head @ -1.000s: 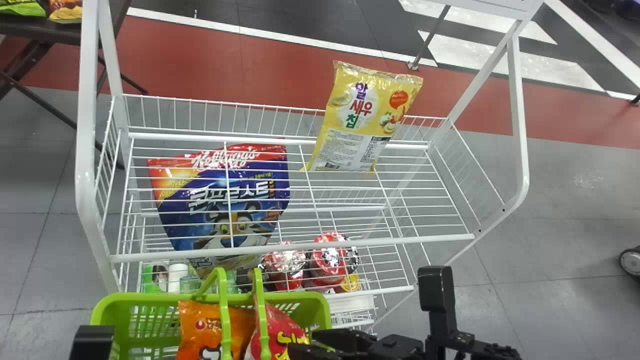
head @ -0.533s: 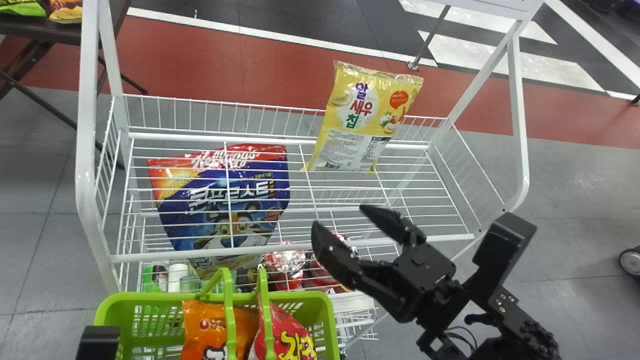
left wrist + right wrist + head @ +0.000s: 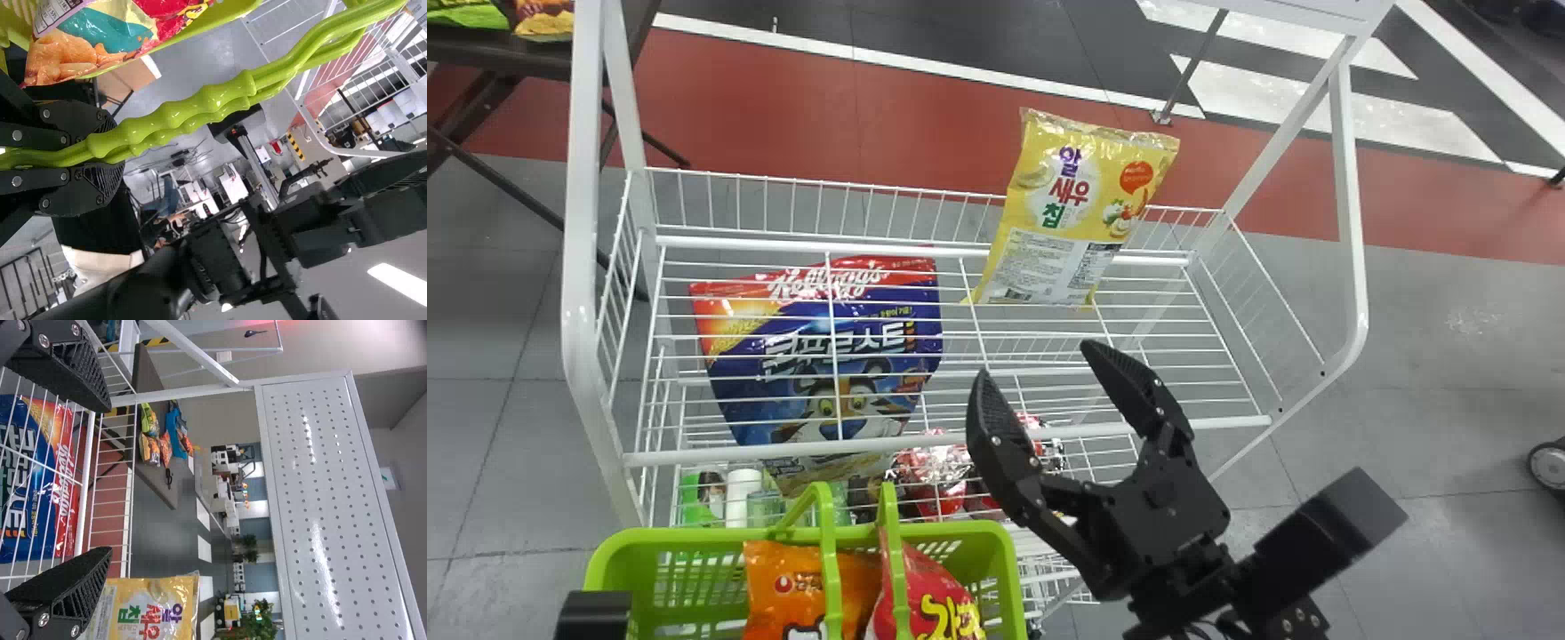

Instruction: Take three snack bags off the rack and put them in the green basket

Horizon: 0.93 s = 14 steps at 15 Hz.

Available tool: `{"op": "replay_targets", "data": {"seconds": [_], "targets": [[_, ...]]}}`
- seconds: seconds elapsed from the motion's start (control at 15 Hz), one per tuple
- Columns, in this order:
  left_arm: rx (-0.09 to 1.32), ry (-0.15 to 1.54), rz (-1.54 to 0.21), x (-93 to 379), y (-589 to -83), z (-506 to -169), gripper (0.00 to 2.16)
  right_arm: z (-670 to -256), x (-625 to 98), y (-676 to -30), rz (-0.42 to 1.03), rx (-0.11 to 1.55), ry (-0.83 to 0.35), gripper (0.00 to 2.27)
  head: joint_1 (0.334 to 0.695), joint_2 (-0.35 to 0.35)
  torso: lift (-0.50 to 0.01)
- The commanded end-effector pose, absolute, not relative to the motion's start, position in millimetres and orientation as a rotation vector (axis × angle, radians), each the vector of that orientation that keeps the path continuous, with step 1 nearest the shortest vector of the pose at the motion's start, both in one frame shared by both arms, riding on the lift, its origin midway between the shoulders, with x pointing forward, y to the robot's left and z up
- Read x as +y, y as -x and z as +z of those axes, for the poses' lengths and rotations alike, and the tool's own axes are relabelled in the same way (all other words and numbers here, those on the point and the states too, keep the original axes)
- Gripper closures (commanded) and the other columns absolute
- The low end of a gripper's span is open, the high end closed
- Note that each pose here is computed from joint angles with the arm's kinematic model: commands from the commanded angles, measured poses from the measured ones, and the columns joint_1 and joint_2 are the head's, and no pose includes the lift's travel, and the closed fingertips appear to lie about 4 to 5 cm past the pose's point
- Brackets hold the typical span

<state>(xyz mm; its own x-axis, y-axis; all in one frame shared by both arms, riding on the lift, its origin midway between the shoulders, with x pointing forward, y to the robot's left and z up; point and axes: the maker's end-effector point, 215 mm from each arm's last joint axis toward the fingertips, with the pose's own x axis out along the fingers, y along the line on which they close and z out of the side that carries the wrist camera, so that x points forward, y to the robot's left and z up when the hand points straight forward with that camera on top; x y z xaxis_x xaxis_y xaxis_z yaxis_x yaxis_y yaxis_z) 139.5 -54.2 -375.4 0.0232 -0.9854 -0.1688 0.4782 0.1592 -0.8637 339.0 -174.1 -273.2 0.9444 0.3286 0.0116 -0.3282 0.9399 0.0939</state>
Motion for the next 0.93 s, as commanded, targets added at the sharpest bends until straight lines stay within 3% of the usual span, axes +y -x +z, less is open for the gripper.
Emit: {"op": "replay_targets", "data": {"seconds": [0.0, 0.87], "targets": [[0.922, 0.71, -1.296, -54.2, -140.2, -375.0, 1.16, -282.4, -189.0, -330.4, 0.314, 0.043, -0.103, 0.07, 0.695, -0.35, -0.022], [0.923, 0.718, -1.301, -54.1, -138.4, -374.4, 1.16, -282.8, -195.5, -324.2, 0.299, 0.056, -0.11, 0.08, 0.695, -0.35, -0.022]]}}
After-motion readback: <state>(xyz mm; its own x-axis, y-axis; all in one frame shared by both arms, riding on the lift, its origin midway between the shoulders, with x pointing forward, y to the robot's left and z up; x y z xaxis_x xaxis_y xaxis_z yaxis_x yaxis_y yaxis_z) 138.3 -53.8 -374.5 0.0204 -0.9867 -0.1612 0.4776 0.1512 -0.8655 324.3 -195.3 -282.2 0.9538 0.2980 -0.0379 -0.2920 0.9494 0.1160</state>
